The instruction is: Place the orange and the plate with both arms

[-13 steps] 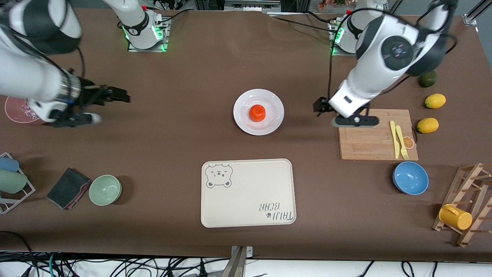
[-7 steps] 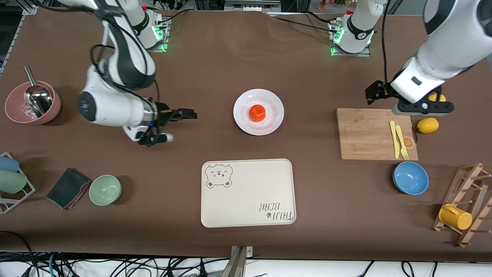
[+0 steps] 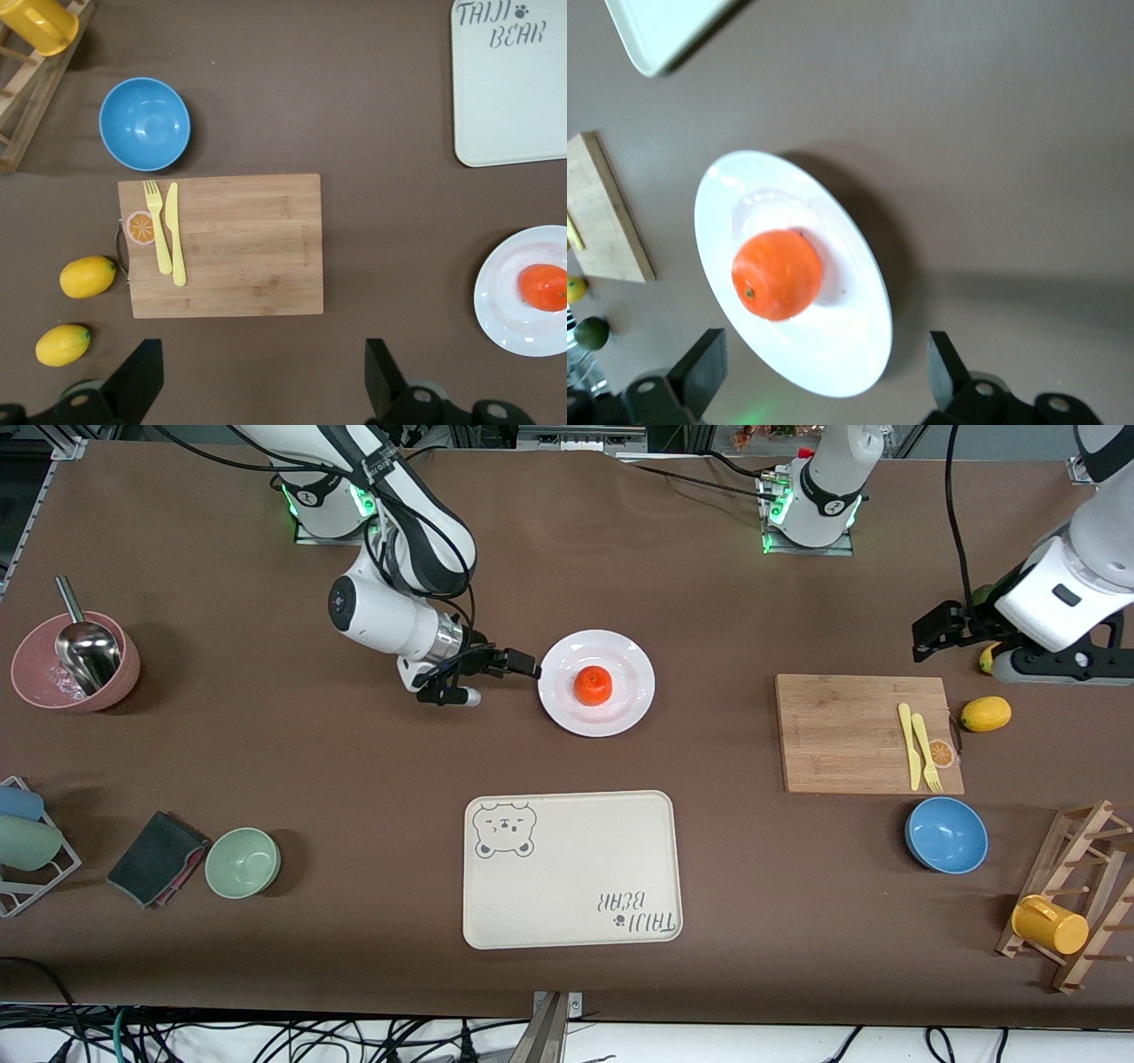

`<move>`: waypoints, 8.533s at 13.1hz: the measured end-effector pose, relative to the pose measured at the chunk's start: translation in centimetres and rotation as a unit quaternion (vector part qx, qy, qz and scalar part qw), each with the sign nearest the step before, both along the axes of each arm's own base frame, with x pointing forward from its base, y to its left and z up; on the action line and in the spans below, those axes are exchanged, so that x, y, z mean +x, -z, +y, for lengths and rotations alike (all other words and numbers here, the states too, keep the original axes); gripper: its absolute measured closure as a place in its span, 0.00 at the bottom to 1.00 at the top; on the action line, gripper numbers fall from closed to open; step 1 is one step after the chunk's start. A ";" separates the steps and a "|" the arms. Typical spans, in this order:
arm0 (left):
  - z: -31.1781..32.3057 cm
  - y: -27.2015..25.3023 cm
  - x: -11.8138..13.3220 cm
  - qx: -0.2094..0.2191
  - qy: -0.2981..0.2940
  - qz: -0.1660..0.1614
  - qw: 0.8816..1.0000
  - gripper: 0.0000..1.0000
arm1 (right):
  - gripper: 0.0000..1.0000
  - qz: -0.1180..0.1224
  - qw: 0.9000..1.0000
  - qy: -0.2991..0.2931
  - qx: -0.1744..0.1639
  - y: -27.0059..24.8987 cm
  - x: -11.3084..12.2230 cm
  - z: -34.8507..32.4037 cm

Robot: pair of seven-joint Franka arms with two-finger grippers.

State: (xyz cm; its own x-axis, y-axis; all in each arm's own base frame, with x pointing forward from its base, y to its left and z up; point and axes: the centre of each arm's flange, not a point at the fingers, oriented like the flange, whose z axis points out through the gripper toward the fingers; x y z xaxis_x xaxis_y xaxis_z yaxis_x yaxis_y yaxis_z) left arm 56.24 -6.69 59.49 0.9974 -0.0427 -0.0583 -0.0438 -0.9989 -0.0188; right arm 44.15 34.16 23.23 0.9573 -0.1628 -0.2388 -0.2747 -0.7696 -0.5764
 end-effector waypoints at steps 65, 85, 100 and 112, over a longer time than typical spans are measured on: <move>0.6 0.6 1.4 0.000 -0.006 0.001 1.000 0.00 | 0.00 -0.172 0.966 -0.193 0.002 2.1 27.4 -9.0; 0.8 0.6 1.5 0.001 -0.008 0.001 1.000 0.00 | 0.00 0.035 0.925 -0.216 -0.311 -29.0 12.9 -25.7; 0.9 0.8 1.6 0.001 -0.009 0.002 1.000 0.00 | 0.00 -0.010 0.931 -0.163 -0.326 -34.2 11.6 -32.8; 0.9 0.8 1.6 0.001 -0.009 0.003 1.000 0.00 | 0.00 -0.006 0.941 -0.131 -0.312 -34.0 11.8 -32.1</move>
State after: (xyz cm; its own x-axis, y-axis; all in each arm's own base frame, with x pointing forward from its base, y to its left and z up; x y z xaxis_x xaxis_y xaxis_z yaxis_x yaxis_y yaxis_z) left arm 57.85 -5.80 58.72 0.9977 -0.0249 -0.0634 -0.0262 -0.9995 -0.0202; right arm 55.94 2.03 57.22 0.9860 -0.0255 -0.1650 -0.0245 -0.9997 0.0077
